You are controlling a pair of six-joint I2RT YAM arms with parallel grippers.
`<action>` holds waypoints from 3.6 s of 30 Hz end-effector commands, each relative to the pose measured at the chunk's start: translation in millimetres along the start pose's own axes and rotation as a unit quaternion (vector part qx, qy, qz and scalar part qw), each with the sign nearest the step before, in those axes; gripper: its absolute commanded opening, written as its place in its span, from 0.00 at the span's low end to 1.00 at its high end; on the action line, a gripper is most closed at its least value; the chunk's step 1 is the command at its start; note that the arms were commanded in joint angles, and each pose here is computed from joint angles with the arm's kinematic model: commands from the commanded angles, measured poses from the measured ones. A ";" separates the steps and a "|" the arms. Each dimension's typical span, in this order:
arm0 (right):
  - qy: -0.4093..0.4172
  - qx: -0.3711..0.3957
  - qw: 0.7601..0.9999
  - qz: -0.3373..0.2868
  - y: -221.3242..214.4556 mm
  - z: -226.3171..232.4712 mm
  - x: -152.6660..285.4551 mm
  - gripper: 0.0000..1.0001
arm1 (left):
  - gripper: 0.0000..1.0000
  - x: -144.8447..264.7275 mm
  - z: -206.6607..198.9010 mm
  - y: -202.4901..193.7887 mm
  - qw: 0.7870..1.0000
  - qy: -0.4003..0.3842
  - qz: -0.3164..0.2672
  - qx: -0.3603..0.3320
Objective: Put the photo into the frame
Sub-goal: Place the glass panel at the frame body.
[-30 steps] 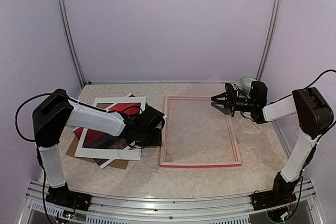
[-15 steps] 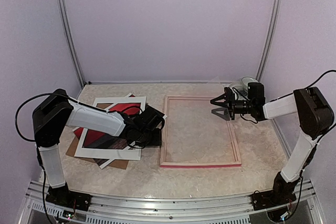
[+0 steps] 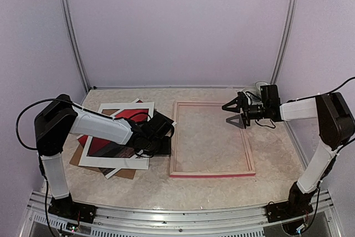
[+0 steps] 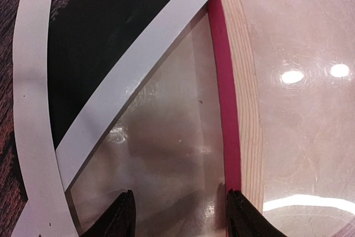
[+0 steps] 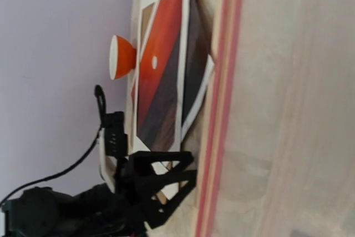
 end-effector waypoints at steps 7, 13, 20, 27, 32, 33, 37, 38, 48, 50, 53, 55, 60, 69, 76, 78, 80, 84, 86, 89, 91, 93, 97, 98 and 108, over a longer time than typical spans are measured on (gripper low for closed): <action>-0.019 0.022 1.000 0.005 -2.1 3.4 4.1 0.89 | 0.56 10.0 -9.2 1.1 1.000 -0.020 -0.006 0.002; -0.034 0.021 0.999 0.009 -4.2 -1.9 4.2 0.89 | 0.56 10.0 -9.4 1.1 1.000 -0.019 -0.006 0.001; -0.067 0.022 0.997 0.016 -5.0 -9.1 5.8 0.90 | 0.56 10.5 -10.7 2.1 1.000 -0.020 -0.007 0.000; -0.088 0.024 0.996 0.020 -6.7 -14.3 7.5 0.93 | 0.56 9.7 -11.3 2.0 1.000 -0.020 -0.006 -0.001; -0.102 0.029 0.994 0.024 -8.0 -18.1 8.0 0.94 | 0.56 9.8 -10.8 2.1 1.000 -0.019 -0.007 -0.001; -0.105 0.031 0.994 0.024 -7.4 -18.3 8.4 0.94 | 0.56 9.5 -10.8 1.9 1.000 -0.019 -0.006 0.000; -0.120 0.036 0.992 0.029 -8.3 -20.5 9.0 0.97 | 0.56 8.6 -10.1 1.1 1.000 -0.019 -0.006 0.001; -0.123 0.037 0.991 0.030 -8.1 -20.9 9.4 0.97 | 0.56 7.9 -9.0 0.3 1.000 -0.017 -0.005 0.000; -0.155 0.042 0.986 0.040 -9.5 -26.2 9.6 0.99 | 0.56 6.9 -8.3 -0.7 1.000 -0.018 -0.004 0.001; -0.160 0.043 0.985 0.042 -9.8 -27.1 9.4 0.99 | 0.56 6.8 -8.4 -0.9 1.000 -0.019 -0.004 0.001; -0.169 0.045 0.984 0.044 -10.0 -28.0 10.0 0.99 | 0.56 6.2 -7.2 -1.3 1.000 -0.018 -0.004 0.001; -0.174 0.046 0.983 0.045 -10.1 -28.5 10.6 0.99 | 0.56 6.1 -7.0 -1.6 1.000 -0.018 -0.004 0.001; -0.193 0.052 0.979 0.047 -9.7 -29.7 12.8 0.99 | 0.56 6.0 -7.0 -2.3 1.000 -0.020 -0.003 0.002; -0.217 0.058 0.973 0.052 -10.0 -32.7 16.1 0.99 | 0.56 6.2 -5.5 -2.4 1.000 -0.021 -0.004 0.004; -0.235 0.062 0.968 0.059 -10.8 -34.3 16.5 0.99 | 0.56 5.5 -3.7 -3.6 1.000 -0.021 -0.003 0.004; -0.241 0.064 0.966 0.060 -10.8 -35.1 17.4 0.99 | 0.56 5.5 -2.7 -3.4 1.000 -0.021 -0.003 0.005; -0.248 0.066 0.964 0.061 -10.9 -35.8 17.9 0.99 | 0.56 5.6 -1.6 -3.1 1.000 -0.021 -0.004 0.006; -0.260 0.069 0.961 0.064 -11.5 -36.6 19.1 0.99 | 0.56 5.4 -0.2 -3.0 1.000 -0.021 -0.004 0.007; -0.265 0.070 0.959 0.065 -11.8 -37.2 19.7 0.99 | 0.56 5.3 -0.2 -3.6 1.000 -0.022 -0.003 0.007; -0.273 0.072 0.957 0.066 -12.0 -37.8 21.2 0.99 | 0.56 4.8 0.3 -4.0 1.000 -0.021 -0.002 0.008; -0.277 0.072 0.956 0.066 -12.7 -38.5 22.4 0.99 | 0.56 5.0 -0.2 -3.4 1.000 -0.023 -0.003 0.008; -0.282 0.073 0.954 0.067 -13.4 -39.4 23.7 0.99 | 0.56 5.0 0.2 -3.6 1.000 -0.022 -0.003 0.008; -0.292 0.075 0.951 0.068 -14.7 -41.1 26.4 0.99 | 0.56 4.8 0.8 -3.9 1.000 -0.022 -0.002 0.007; -0.295 0.076 0.950 0.068 -14.7 -41.7 27.1 0.99 | 0.56 4.7 1.2 -3.8 1.000 -0.021 -0.002 0.008; -0.318 0.084 0.942 0.073 -16.4 -44.6 33.6 0.99 | 0.56 5.6 -0.1 -2.7 1.000 -0.023 -0.003 0.009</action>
Point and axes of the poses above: each gripper's point midway between its finger pads, its own x axis back along the fingers, its own z axis along the line the jaws close on, y = z × x, the point moved 3 cm from there along x, back along the fingers, and after that the axes turned 12 degrees about x, right-handed, at the moved point
